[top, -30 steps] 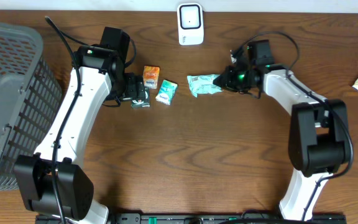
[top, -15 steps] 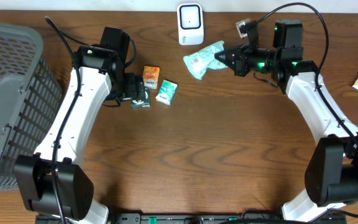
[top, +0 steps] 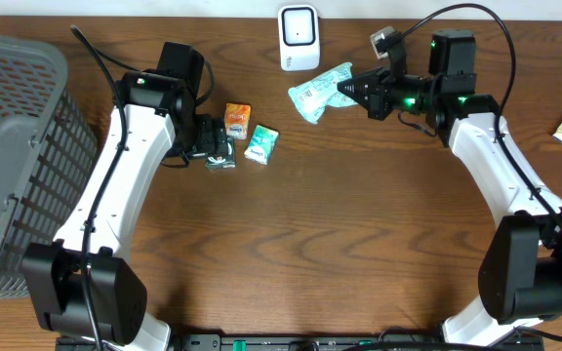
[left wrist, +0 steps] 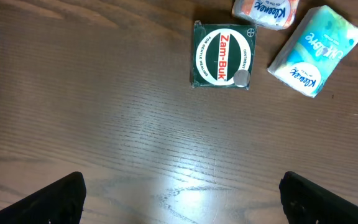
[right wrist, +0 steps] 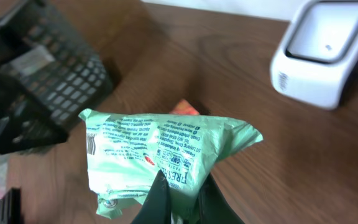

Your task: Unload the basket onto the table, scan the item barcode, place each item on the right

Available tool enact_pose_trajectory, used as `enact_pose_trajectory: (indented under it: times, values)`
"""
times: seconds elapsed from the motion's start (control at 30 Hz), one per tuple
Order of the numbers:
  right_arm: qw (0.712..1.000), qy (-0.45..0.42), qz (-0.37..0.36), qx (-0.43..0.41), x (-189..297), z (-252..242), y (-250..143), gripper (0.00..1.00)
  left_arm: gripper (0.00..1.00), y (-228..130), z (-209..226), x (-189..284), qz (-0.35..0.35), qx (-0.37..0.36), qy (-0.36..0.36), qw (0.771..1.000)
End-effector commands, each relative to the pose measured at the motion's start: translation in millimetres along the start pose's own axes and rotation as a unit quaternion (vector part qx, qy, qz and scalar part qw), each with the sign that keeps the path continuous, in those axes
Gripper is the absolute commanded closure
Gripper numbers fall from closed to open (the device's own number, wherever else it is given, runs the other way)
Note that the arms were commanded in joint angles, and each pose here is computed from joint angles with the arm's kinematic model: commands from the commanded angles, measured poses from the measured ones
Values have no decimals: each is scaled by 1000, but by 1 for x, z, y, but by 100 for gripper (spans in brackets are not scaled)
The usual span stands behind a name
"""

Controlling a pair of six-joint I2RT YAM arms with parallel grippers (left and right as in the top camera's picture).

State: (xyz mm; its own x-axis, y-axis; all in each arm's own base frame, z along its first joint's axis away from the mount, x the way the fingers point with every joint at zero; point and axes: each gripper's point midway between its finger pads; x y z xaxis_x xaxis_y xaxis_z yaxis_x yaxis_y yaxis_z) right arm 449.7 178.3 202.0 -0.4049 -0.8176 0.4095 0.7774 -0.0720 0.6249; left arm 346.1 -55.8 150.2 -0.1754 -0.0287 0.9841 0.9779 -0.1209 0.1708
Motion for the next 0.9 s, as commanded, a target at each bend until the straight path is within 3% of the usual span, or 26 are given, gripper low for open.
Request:
enact_pose_trajectory:
  times: [0.0, 0.17, 0.27, 0.3, 0.43, 0.53, 0.87]
  values:
    - [992, -113, -22, -44, 4, -30, 5, 99, 2, 3, 4, 4, -7, 0, 5, 1000]
    - [936, -349, -27, -45, 20, -87, -11, 99, 2, 3, 4, 4, -7, 0, 5, 1000]
    - [877, -478, -43, -9, 38, -100, -10, 99, 2, 3, 4, 4, -7, 0, 5, 1000]
    - [835, -547, -58, 25, 51, -99, -6, 99, 2, 3, 4, 4, -7, 0, 5, 1000]
    - [748, -651, -57, 118, 69, -80, -2, 99, 2, 3, 4, 4, -7, 0, 5, 1000]
    - [738, -655, -4, 164, 58, -70, -18, 99, 2, 3, 4, 4, -7, 0, 5, 1000]
    - [714, -666, 117, 182, 41, -99, -80, 99, 2, 3, 4, 4, -7, 0, 5, 1000]
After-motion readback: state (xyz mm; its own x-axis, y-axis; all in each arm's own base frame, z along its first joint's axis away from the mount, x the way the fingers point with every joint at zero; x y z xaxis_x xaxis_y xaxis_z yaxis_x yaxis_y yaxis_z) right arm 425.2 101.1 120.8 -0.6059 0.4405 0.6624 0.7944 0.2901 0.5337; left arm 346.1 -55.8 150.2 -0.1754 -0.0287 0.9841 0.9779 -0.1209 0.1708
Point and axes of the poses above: each gripper's point midway between its finger pads, its own x axis back along the fingers, its own z axis along the line the jaws close on, y = z × x, and after that the axes turned 15 degrees about -x, right-handed
